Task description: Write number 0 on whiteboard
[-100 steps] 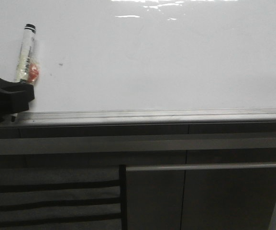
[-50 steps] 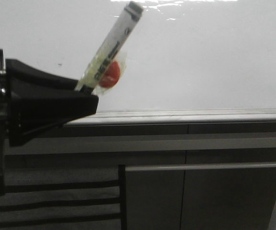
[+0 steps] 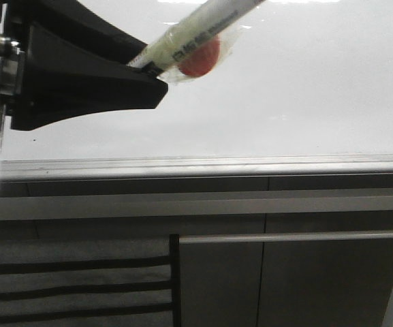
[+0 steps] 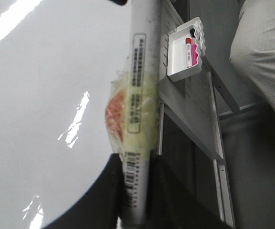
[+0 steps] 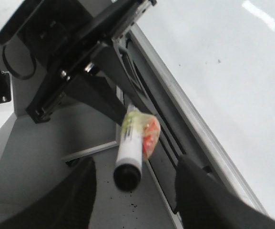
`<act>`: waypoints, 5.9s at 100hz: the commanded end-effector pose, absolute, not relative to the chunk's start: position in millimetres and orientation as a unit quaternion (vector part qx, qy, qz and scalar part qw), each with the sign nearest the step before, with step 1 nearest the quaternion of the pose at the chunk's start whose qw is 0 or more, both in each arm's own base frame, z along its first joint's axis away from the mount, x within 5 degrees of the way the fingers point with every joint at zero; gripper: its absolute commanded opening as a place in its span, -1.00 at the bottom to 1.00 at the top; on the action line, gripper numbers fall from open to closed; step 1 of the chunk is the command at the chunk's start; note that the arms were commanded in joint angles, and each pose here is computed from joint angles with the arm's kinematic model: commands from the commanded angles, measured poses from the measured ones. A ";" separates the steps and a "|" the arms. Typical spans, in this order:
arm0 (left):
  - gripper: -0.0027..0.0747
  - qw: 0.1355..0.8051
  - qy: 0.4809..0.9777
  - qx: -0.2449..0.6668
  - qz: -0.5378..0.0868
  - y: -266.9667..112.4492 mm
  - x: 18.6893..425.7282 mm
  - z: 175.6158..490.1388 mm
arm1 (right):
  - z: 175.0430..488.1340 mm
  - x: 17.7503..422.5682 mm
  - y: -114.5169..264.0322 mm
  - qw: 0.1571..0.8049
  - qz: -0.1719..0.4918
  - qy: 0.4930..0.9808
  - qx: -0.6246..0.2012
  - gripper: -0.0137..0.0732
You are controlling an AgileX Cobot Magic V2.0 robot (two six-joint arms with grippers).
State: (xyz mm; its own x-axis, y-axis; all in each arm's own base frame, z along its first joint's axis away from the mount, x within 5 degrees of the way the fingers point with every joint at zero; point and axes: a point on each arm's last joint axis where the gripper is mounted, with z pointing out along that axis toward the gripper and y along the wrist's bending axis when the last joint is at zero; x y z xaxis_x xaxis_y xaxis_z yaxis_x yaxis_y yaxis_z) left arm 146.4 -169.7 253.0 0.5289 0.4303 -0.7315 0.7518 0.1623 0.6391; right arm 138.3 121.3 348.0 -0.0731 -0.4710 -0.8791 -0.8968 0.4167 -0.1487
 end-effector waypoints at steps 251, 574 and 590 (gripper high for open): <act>0.34 0.713 0.532 0.457 0.019 -94.2 120.6 345.5 | 313.0 298.4 192.9 0.477 0.153 0.755 -0.423 -0.85; -0.98 0.639 0.700 0.260 -0.186 -137.0 183.6 279.9 | 433.1 126.8 70.3 0.562 0.080 0.730 -0.381 0.66; -0.98 0.651 0.713 0.194 -0.175 -118.0 190.7 271.5 | 417.0 96.5 48.7 0.537 0.043 0.761 -0.360 -0.42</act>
State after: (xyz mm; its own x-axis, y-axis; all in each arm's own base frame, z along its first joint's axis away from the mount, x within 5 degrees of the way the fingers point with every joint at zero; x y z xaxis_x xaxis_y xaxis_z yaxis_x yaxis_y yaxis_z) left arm 185.0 -125.9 255.2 -0.1559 0.1850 -0.9703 0.5689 0.8199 0.0649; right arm 110.3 58.5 415.1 -0.1606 -0.5141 -0.8425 -0.6413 0.7033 -0.3069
